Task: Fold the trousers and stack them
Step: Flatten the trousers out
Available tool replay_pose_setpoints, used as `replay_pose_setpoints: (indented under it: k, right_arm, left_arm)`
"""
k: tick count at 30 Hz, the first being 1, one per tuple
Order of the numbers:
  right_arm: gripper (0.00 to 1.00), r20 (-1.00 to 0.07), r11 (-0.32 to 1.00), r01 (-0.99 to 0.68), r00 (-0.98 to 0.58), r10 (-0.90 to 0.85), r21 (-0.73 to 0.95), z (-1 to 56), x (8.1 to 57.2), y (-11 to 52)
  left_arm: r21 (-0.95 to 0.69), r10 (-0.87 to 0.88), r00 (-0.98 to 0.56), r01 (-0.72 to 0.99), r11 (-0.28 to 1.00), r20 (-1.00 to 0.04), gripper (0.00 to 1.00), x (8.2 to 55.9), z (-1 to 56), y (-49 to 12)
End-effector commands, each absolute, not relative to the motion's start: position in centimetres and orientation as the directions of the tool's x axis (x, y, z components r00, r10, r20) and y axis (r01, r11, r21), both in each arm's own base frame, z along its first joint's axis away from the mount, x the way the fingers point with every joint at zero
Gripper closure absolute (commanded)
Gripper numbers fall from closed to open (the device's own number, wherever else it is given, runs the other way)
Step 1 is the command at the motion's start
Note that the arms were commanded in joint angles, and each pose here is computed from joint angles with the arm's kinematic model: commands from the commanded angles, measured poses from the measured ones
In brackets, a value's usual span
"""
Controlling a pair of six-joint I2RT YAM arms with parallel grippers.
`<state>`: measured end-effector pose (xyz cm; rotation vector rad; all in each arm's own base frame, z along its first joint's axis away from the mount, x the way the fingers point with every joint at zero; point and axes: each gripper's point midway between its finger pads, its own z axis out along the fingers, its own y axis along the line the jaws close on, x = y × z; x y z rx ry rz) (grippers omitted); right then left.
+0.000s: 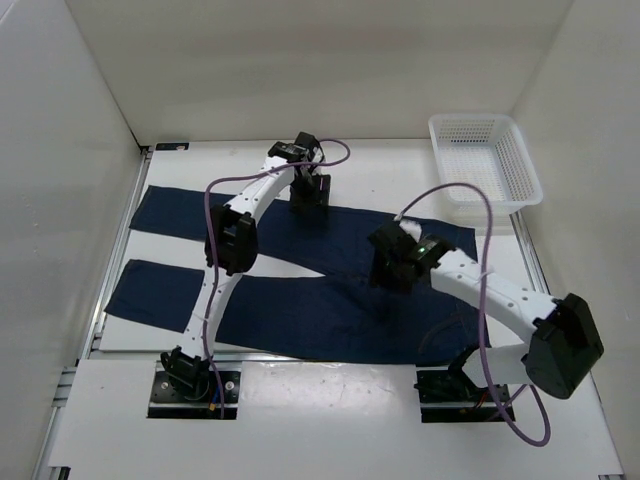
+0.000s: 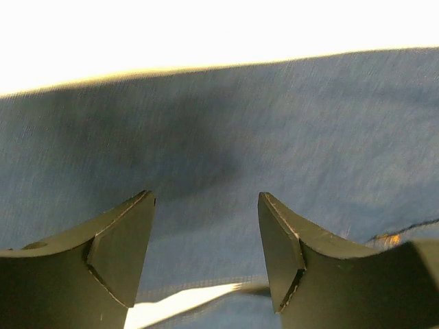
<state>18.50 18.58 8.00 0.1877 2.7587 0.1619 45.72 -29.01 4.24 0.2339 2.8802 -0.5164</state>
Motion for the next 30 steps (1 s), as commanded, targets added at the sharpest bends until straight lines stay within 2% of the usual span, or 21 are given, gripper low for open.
replay_pose_setpoints:
  k: [1, 3, 4, 6, 7, 8, 13, 19, 20, 24, 26, 28, 30]
  right_arm:
    - [0.44, -0.458, 0.987, 0.135, -0.874, 0.16, 0.087, 11.5, 21.7, 15.4]
    - [0.44, -0.471, 0.975, 0.184, -0.854, 0.221, 0.124, 11.9, 24.2, 14.3]
    - [0.46, -0.465, 0.971, 0.193, -0.853, 0.236, 0.138, 11.7, 24.9, 14.0]
    - [0.58, -0.444, 0.961, 0.224, -0.853, 0.273, 0.16, 10.4, 27.3, 13.0]
    - [0.63, -0.421, 0.956, 0.219, -0.862, 0.284, 0.196, 10.3, 28.0, 13.4]
    - [0.69, -0.408, 0.951, 0.237, -0.862, 0.301, 0.201, 9.5, 29.4, 12.9]
    - [0.69, -0.348, 0.927, 0.312, -0.862, 0.369, 0.209, 6.6, 32.3, 11.0]
    - [0.63, -0.271, 0.896, 0.398, -0.856, 0.44, 0.196, 2.8, 33.4, 8.5]
    - [0.63, -0.268, 0.897, 0.403, -0.857, 0.44, 0.181, 2.4, 33.3, 8.3]
    - [0.61, -0.267, 0.886, 0.432, -0.845, 0.463, 0.17, 1.8, 34.8, 7.4]
    - [0.61, -0.27, 0.876, 0.457, -0.833, 0.483, 0.154, 1.4, 35.4, 6.8]
    - [0.61, -0.28, 0.871, 0.468, -0.825, 0.492, 0.151, 1.7, 36.2, 6.3]
    - [0.61, -0.288, 0.861, 0.488, -0.812, 0.507, 0.139, 1.7, 36.3, 5.7]
  left_arm:
    - [-0.302, 0.095, -0.927, 0.213, 0.929, -0.363, 0.27, 45.6, 12.1, -27.5]
    - [-0.246, 0.098, -0.918, 0.204, 0.947, -0.385, 0.27, 44.9, 13.3, -26.0]
    - [-0.208, 0.095, -0.934, 0.174, 0.962, -0.344, 0.27, 44.1, 11.9, -24.4]
    - [-0.139, 0.096, -0.941, 0.148, 0.979, -0.325, 0.27, 42.9, 11.6, -22.6]
    - [-0.105, 0.093, -0.962, 0.123, 0.987, -0.255, 0.27, 41.4, 9.8, -20.9]
    - [-0.109, 0.068, -0.964, 0.099, 0.989, -0.258, 0.27, 41.1, 10.0, -20.2]
    - [-0.09, 0.039, -0.987, 0.053, 0.995, -0.153, 0.27, 38.9, 5.7, -17.6]
    - [-0.064, 0.033, -0.996, 0.038, 0.997, -0.077, 0.28, 39.8, 1.6, -17.6]
    - [-0.073, 0.032, -0.994, 0.04, 0.997, -0.104, 0.28, 40.9, 1.9, -18.0]
    - [-0.086, 0.024, -0.996, 0.031, 0.996, -0.081, 0.28, 42.9, 0.5, -18.7]
    - [-0.111, 0.033, -0.991, 0.047, 0.993, -0.13, 0.28, 44.8, 1.4, -19.5]
    - [-0.118, 0.034, -0.993, 0.047, 0.992, -0.113, 0.28, 45.0, 1.0, -19.8]
    - [-0.138, 0.042, -0.988, 0.062, 0.988, -0.146, 0.28, 45.7, 2.3, -20.3]
